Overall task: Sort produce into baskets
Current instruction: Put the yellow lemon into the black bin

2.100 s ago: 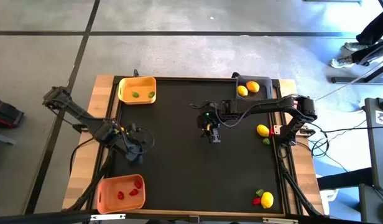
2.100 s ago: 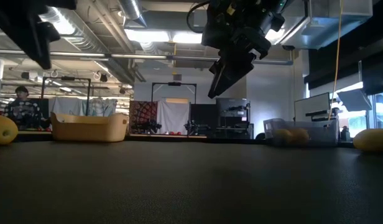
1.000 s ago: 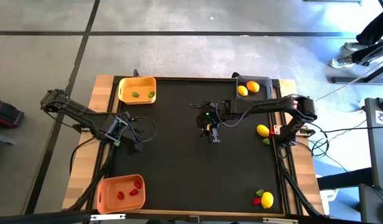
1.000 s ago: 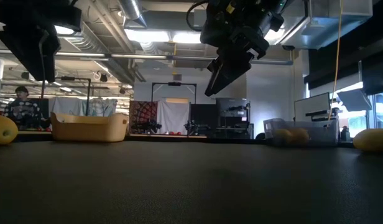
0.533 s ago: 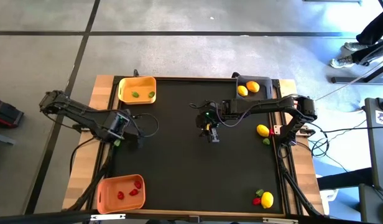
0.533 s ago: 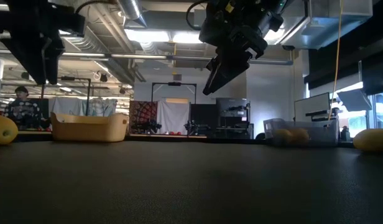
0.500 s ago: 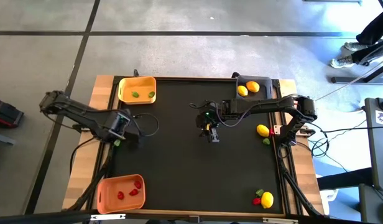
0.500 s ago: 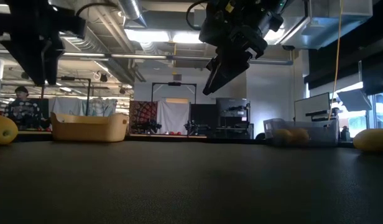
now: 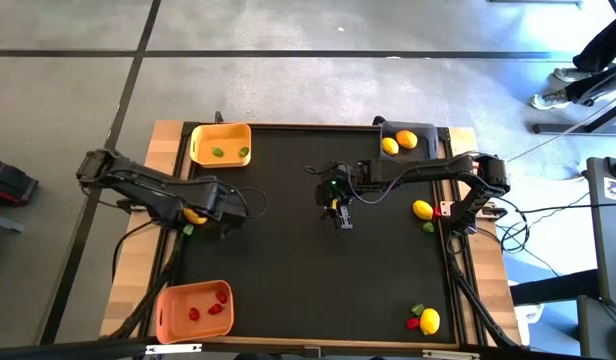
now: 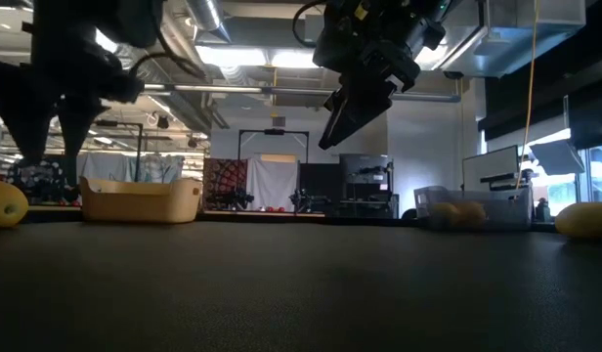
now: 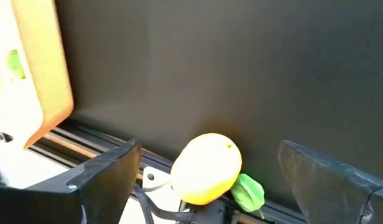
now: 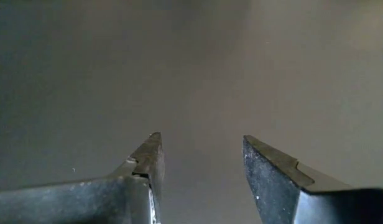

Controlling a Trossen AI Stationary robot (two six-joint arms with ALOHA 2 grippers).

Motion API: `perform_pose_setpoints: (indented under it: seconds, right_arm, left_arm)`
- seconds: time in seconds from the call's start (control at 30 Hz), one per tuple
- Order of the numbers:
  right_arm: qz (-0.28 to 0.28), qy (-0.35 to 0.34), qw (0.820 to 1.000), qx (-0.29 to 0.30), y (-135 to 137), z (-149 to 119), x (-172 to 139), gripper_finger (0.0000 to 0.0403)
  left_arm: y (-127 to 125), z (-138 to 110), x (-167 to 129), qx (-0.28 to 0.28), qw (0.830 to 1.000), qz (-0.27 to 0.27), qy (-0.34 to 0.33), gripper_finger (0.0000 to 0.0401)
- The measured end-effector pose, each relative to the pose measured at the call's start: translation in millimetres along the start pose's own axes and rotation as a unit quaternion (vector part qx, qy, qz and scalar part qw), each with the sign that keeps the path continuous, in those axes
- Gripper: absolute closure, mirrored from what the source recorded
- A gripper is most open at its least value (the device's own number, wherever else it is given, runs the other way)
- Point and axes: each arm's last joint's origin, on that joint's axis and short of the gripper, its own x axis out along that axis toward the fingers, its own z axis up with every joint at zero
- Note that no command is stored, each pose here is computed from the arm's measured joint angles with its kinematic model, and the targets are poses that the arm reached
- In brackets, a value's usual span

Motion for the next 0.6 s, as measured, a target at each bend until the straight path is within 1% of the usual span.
perform_pose_setpoints:
  seconds: [0.23,0.37,0.6]
  right_arm:
    - [0.000,0.001,1.000,0.000,0.1,-0.2,0.0,0.0235]
    - [0.000,0.001,1.000,0.000,0.1,-0.1,0.0,0.0235]
    - [0.001,0.000,1.000,0.000,0.1,-0.1,0.0,0.0235]
  left_arm:
    - [-4.0,11.0,12.5,0.042,0.998,0.005,0.046,0.0024]
    - [-6.8,13.7,18.2,0.056,0.996,0.010,0.061,0.0024]
    - [-8.7,-2.1,43.7,0.057,0.992,0.009,0.115,0.0024]
